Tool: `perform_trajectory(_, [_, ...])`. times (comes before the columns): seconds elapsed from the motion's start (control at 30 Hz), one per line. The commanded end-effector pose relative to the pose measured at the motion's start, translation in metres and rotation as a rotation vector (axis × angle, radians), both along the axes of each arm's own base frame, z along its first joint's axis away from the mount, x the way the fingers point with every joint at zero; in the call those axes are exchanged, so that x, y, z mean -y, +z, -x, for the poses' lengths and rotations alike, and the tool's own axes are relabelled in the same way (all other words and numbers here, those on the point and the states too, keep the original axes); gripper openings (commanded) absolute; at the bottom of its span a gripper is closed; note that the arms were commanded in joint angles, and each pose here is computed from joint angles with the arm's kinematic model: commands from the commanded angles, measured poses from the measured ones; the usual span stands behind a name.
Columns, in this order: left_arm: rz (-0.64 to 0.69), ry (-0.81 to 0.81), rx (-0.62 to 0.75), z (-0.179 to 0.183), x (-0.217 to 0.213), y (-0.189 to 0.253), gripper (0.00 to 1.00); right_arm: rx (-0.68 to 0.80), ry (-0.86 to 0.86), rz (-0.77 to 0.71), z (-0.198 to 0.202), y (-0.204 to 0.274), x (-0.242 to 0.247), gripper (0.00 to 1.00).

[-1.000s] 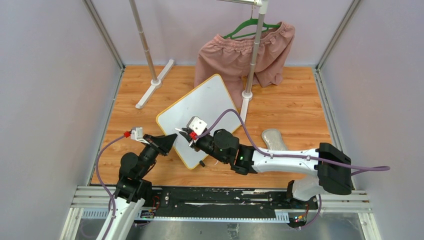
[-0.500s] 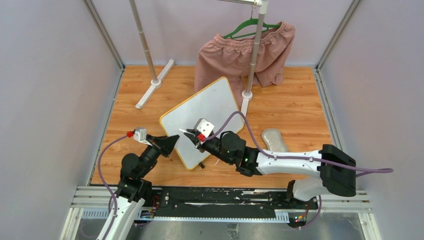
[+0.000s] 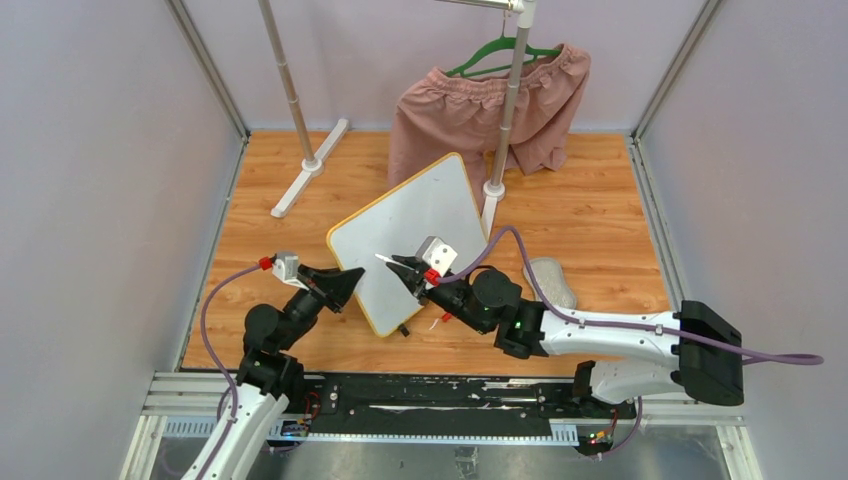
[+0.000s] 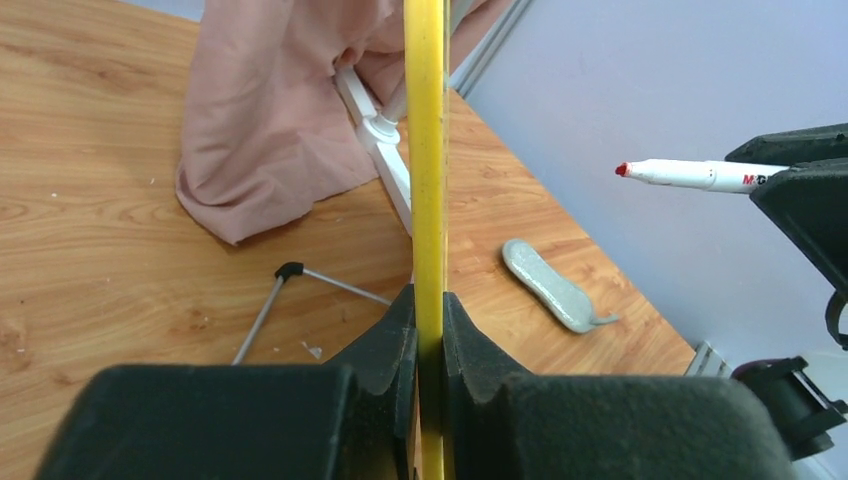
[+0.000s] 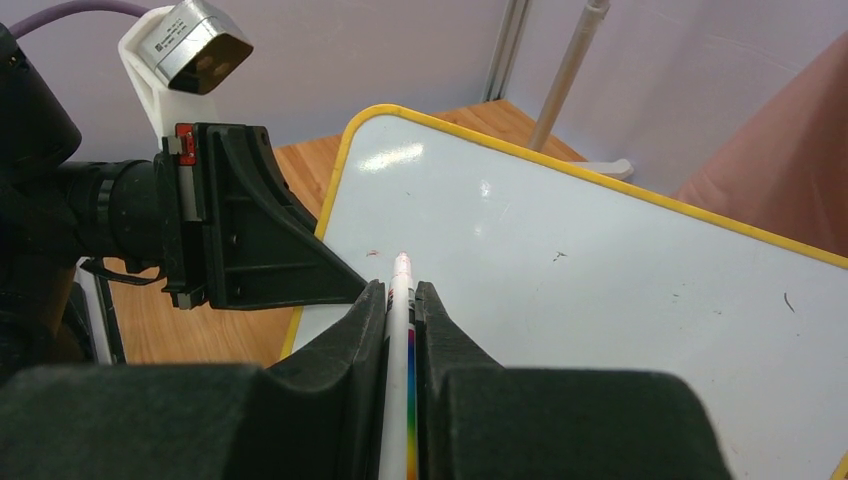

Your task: Write a sentence on the whiteboard

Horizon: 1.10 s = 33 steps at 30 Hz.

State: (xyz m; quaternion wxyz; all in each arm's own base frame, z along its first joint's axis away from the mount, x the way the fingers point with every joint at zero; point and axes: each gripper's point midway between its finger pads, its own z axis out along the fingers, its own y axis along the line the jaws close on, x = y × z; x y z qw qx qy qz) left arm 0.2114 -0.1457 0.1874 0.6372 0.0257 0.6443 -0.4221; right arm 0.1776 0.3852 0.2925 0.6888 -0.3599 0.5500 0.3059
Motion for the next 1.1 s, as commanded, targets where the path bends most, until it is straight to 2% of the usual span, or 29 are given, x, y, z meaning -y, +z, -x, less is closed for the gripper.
perform_trajectory(0.0, [-0.051, 0.018, -0.082, -0.004, -0.003, -0.043, 0.24, -0.006, -0.036, 0.002, -0.005, -0.002, 0.010, 0.00])
perform_trajectory(0.07, [-0.064, 0.036, -0.133, -0.004, -0.006, -0.050, 0.39, -0.008, -0.034, 0.001, -0.005, -0.002, 0.010, 0.00])
perform_trajectory(0.13, [-0.066, 0.055, -0.176, -0.004, -0.009, -0.056, 0.46, -0.009, -0.033, -0.002, -0.005, -0.001, 0.010, 0.00])
perform_trajectory(0.37, [0.008, 0.102, -0.212, 0.000, -0.017, -0.059, 0.48, -0.009, -0.020, 0.000, -0.003, -0.001, 0.007, 0.00])
perform_trajectory(0.5, [0.031, 0.085, -0.240, 0.001, -0.013, -0.064, 0.33, -0.012, -0.017, 0.013, -0.005, -0.006, 0.001, 0.00])
perform_trajectory(0.63, [0.040, 0.086, -0.212, 0.000, -0.013, -0.057, 0.20, -0.006, -0.022, 0.032, -0.010, -0.007, -0.010, 0.00])
perform_trajectory(0.83, [-0.021, 0.090, -0.200, 0.002, -0.016, -0.058, 0.00, 0.006, 0.002, 0.037, -0.015, -0.005, -0.035, 0.00])
perform_trajectory(1.07, [-0.058, 0.084, -0.195, 0.004, -0.016, -0.060, 0.00, 0.016, 0.024, 0.033, -0.018, -0.002, -0.055, 0.00])
